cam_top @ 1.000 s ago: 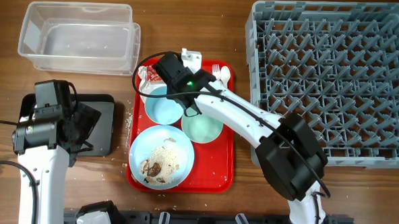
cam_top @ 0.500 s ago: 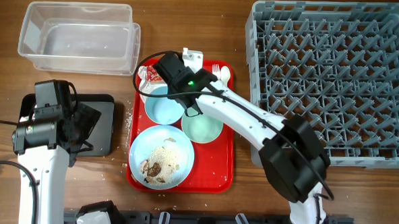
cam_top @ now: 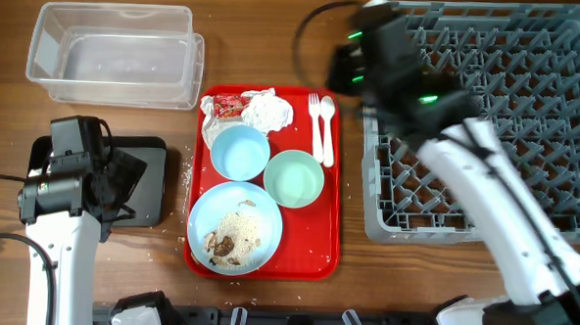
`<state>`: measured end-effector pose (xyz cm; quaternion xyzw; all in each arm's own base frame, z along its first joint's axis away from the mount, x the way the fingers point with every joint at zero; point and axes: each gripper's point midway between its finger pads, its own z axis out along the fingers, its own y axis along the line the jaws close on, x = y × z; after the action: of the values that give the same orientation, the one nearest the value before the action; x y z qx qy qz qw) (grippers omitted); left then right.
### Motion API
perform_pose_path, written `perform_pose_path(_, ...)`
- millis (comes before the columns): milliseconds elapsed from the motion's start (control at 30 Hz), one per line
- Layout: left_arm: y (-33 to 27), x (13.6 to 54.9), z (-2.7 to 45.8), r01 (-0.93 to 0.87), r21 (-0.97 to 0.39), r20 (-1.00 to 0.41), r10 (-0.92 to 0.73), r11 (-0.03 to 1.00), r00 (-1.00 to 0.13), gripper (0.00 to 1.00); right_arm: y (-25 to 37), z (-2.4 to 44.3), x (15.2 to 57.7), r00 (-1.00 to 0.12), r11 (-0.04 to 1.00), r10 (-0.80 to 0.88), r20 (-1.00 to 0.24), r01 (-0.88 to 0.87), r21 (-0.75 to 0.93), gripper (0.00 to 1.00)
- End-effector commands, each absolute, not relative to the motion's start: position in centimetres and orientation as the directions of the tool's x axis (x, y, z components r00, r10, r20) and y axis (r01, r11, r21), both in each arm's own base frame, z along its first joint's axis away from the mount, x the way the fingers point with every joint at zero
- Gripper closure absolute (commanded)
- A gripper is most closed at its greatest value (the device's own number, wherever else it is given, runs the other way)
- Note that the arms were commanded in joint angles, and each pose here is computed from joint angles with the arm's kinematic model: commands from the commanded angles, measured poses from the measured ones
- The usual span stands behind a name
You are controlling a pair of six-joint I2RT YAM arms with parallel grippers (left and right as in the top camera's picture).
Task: Sort waste into correct bins and load items into the dishwasher rack
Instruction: 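Lift the yellow cup and carry it right over the grey rack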
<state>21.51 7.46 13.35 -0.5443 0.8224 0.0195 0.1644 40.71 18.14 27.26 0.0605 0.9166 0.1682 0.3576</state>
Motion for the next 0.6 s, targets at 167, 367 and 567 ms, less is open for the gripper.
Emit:
perform_pose_path(167, 7.8, 21.4, 13.6, -0.908, -0.15, -0.308, -0.891, 0.392, -0.333, 0.0, 8.4, 29.1, 42.5, -0.792, 0.741, 0.235, -0.563, -0.228, 0.631, 0.96)
perform_pose_path(367, 7.8, 21.4, 13.6, -0.908, -0.15, -0.309, -0.891, 0.392, -0.333, 0.0, 3.5, 26.5, 44.8, -0.824, 0.566, 0.327, -0.462, -0.22, 0.794, 0.96)
perform_pose_path(567, 7.8, 21.4, 13.6, -0.908, -0.15, -0.308, -0.891, 0.392, -0.334, 0.0, 1.7, 20.2, 46.5, -0.893, 0.394, 0.39, -0.224, -0.058, 0.917, 0.96)
